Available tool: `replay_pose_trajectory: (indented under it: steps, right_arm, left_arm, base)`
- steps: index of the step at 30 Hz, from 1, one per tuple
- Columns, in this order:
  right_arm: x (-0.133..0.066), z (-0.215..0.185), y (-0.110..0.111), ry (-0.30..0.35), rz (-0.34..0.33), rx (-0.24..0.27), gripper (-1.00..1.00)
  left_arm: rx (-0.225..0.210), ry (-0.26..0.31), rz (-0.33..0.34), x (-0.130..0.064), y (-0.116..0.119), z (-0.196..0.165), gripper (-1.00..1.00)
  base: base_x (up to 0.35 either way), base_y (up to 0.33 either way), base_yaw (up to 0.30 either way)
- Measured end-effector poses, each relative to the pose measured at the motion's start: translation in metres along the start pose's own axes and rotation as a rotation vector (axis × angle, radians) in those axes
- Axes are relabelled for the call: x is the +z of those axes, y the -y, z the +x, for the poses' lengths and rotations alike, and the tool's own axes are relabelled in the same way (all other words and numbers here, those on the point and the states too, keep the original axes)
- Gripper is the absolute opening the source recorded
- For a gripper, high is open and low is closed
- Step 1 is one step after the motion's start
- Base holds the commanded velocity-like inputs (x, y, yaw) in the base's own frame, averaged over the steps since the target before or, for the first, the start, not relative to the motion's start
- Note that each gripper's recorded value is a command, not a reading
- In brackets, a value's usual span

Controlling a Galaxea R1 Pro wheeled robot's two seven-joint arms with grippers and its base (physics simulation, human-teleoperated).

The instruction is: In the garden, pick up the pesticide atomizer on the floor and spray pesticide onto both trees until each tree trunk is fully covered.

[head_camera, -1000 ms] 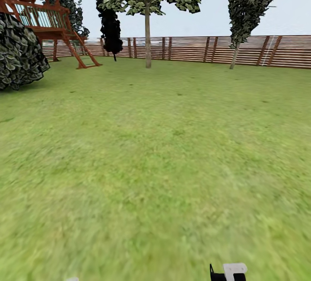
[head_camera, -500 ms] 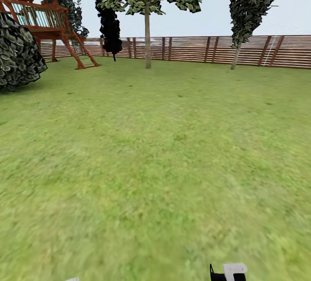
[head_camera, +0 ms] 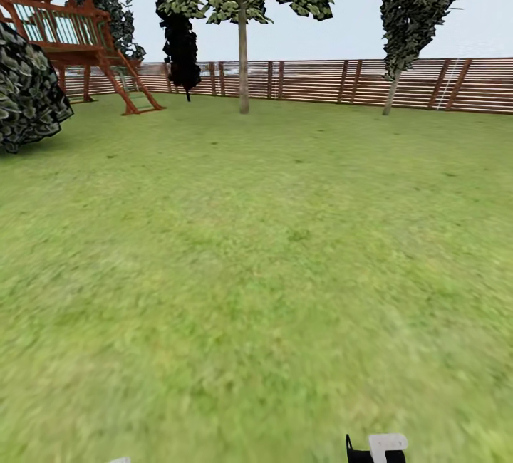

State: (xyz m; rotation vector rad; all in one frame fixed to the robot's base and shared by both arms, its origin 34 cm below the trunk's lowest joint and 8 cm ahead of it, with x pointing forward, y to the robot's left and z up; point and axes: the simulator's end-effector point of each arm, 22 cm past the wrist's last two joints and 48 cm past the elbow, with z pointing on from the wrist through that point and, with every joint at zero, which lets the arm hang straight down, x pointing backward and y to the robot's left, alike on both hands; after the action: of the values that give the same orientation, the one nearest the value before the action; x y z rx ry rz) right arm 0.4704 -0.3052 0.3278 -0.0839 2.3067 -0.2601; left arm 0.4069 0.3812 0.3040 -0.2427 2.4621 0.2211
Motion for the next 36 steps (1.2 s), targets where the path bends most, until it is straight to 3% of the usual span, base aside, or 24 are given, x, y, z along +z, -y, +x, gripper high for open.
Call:
replay_pose_trajectory:
  steps: [36]
  right_arm:
    - [-0.0001, 0.0001, 0.0000, 0.000, 0.000, 0.000, 1.00]
  left_arm:
    - [0.000, 0.000, 0.000, 0.0000, -0.0001, 0.0000, -1.00]
  base:
    - [0.339, 0.000, 0.000]
